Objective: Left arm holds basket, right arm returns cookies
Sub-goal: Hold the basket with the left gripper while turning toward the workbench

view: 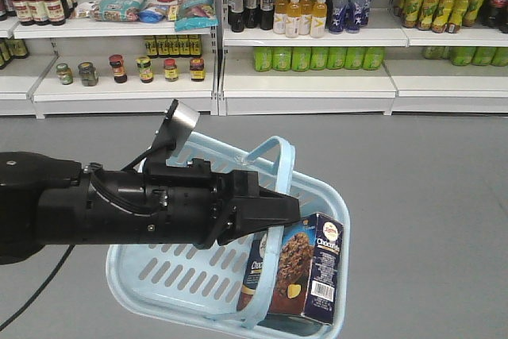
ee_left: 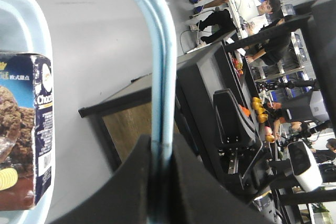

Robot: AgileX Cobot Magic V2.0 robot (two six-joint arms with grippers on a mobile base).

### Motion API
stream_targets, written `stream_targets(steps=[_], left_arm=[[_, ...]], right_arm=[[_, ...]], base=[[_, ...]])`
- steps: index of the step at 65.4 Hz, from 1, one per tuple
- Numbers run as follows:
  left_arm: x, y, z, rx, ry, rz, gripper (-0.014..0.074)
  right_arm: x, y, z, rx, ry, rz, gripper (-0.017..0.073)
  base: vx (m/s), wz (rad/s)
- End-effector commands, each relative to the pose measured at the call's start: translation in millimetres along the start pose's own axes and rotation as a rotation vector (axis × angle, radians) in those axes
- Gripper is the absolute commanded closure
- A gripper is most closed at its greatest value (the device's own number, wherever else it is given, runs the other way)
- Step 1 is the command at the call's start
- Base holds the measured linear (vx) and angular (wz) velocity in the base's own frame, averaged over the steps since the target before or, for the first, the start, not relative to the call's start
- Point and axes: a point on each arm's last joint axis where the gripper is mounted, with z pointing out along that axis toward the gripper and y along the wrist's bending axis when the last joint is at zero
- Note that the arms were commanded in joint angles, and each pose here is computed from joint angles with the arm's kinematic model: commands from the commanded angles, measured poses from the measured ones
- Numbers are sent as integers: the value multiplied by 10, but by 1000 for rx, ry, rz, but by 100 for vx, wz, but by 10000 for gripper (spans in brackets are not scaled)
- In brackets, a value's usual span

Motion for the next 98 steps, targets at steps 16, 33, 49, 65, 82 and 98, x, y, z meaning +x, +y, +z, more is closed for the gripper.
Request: stream_targets(steps=[16,33,49,65,82,98], left_arm=[[-85,-283,-97,126,-55,1,596],[-88,-281,-97,124,-58,0,596],[-87,-282,-97,125,-57,0,596],[-87,-282,-97,125,-57,0,596],[-87,-282,-97,125,-57,0,596],[-87,-282,-97,125,-57,0,596]], right_arm=[[-9,1,-6,0,-64,-17,570],[-9,1,-6,0,-64,-17,570],[-11,1,-6,0,-65,-17,570],[-10,1,-6,0,-64,-17,570],[-10,1,-6,0,-64,-17,570],[-10,1,-6,0,-64,-17,570]], base=[[47,-6],[48,2],[47,3],[42,-6],[37,-35],[33,-61]])
